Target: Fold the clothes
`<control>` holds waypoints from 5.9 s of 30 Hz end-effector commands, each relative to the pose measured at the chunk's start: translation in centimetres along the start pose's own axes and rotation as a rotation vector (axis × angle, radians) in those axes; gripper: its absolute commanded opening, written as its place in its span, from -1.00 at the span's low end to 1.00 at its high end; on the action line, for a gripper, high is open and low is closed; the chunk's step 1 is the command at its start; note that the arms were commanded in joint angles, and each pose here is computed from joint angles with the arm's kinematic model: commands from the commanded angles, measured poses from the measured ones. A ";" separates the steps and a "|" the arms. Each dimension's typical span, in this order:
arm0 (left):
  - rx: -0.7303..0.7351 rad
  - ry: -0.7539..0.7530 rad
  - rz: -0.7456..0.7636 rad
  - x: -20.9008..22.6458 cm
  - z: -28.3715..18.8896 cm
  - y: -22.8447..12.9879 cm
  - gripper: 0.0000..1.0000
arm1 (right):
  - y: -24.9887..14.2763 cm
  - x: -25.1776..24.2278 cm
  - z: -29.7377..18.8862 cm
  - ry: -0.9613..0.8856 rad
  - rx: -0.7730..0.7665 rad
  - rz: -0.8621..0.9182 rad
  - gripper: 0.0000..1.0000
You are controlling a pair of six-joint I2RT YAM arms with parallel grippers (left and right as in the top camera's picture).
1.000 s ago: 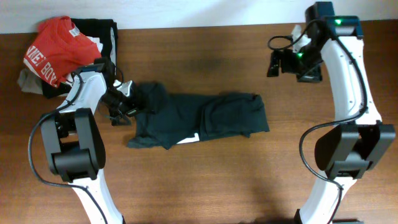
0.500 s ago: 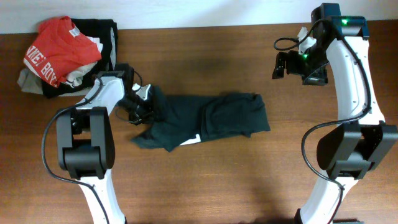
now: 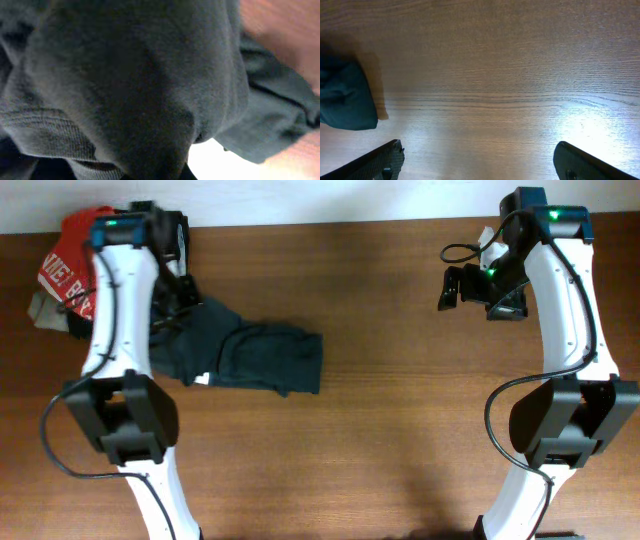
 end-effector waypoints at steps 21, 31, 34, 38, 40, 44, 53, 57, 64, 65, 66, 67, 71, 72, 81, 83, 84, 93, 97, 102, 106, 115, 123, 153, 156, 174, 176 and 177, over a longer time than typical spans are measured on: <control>-0.045 -0.124 0.461 -20.0 5.3 -4.8 0.99 | -0.7 0.1 -0.7 -0.012 0.016 -0.004 0.97; -0.055 -0.090 0.296 -11.5 -2.5 -2.1 0.98 | -1.0 1.8 -0.3 -0.008 0.017 -0.050 0.97; 0.020 -0.224 0.370 -13.2 0.4 -2.7 0.90 | -0.9 2.7 -0.1 -0.002 0.002 -0.075 0.97; 0.032 -0.371 0.481 -17.1 4.9 -3.3 0.85 | -1.1 3.6 0.3 -0.002 0.010 -0.097 0.97; -0.007 -0.398 0.520 -18.5 6.2 -3.1 0.83 | -1.2 3.9 0.8 -0.003 0.022 -0.105 0.97; -0.019 -0.411 0.543 -19.5 6.3 -3.3 0.21 | -1.5 3.7 2.2 -0.012 0.054 -0.103 0.97; -0.017 -0.550 0.612 -23.2 3.2 -5.2 -0.83 | -2.4 2.4 6.9 -0.027 0.116 -0.087 0.98; -0.003 -0.549 0.667 -25.3 3.8 -7.0 -0.02 | -2.2 2.4 6.9 -0.024 0.105 -0.077 0.98; -0.049 -0.471 0.687 -25.3 2.6 -6.9 0.99 | -2.5 2.3 6.8 -0.026 0.121 -0.075 0.97; -0.055 -0.422 0.650 -23.4 1.3 -6.0 0.98 | -2.6 2.3 6.8 -0.027 0.124 -0.074 0.97; -0.058 -0.375 0.618 -21.7 0.3 -5.4 0.98 | -2.6 2.3 6.8 -0.027 0.125 -0.074 0.97; -0.058 -0.288 0.559 -18.5 -1.0 -4.3 0.98 | -2.6 2.3 6.8 -0.027 0.124 -0.074 0.98; -0.009 -0.204 0.414 -11.3 -1.5 -2.3 0.98 | -2.5 2.3 6.9 -0.026 0.121 -0.075 0.97; 0.007 -0.202 0.392 -10.5 -1.0 -2.1 0.98 | -2.5 2.4 6.9 -0.026 0.120 -0.076 0.97; 0.092 -0.454 0.444 -12.5 6.4 -2.5 0.98 | -2.5 2.3 6.9 -0.027 0.123 -0.075 0.97; 0.073 -0.431 0.416 -12.4 6.5 -2.0 0.98 | -2.5 2.3 6.8 -0.027 0.123 -0.075 0.97; 0.062 -0.431 0.410 -12.4 6.5 -1.7 0.98 | -2.5 2.3 6.8 -0.027 0.123 -0.075 0.97; 0.045 -0.500 0.505 -17.4 6.3 -3.3 -0.67 | -2.7 2.3 6.9 -0.028 0.129 -0.075 0.98; 0.049 -0.487 0.532 -19.5 6.7 -4.5 -0.99 | -2.7 2.3 6.8 -0.029 0.132 -0.074 0.97; 0.002 -0.361 0.477 -16.8 5.6 -2.6 -0.81 | -2.9 2.1 6.8 -0.043 0.140 -0.084 0.97; -0.054 -0.363 0.360 -11.8 2.4 0.5 -0.13 | -2.9 2.0 6.8 -0.048 0.138 -0.084 0.97; 0.044 -0.482 0.310 -8.1 7.0 0.2 0.74 | -2.8 2.0 6.8 -0.048 0.136 -0.084 0.97; 0.036 -0.604 0.376 -11.1 8.5 -0.7 0.51 | -2.9 2.0 6.8 -0.048 0.137 -0.084 0.97; 0.047 -0.454 0.510 -15.3 8.5 -2.2 0.25 | -3.1 2.0 6.8 -0.051 0.148 -0.082 0.97; 0.039 -0.404 0.509 -14.7 8.8 -1.9 0.40 | -3.1 2.0 6.8 -0.052 0.150 -0.081 0.97; 0.002 -0.483 0.499 -14.5 9.0 -0.5 0.41 | -3.2 1.8 6.8 -0.061 0.155 -0.081 0.97; 0.023 -0.472 0.496 -14.6 9.9 -0.7 0.41 | -3.2 1.8 6.7 -0.061 0.155 -0.081 0.97; 0.030 -0.464 0.490 -14.5 10.3 -0.7 0.40 | -3.2 1.8 6.7 -0.061 0.155 -0.081 0.97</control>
Point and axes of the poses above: each gripper's point midway between its finger pads, its own z axis out along the fingers, its own x axis along the line the jaws close on, y = z × x, the point moved 4 cm from there along -z, back along the fingers, and after that the axes turned 7 degrees about z, right-handed, at the moved point
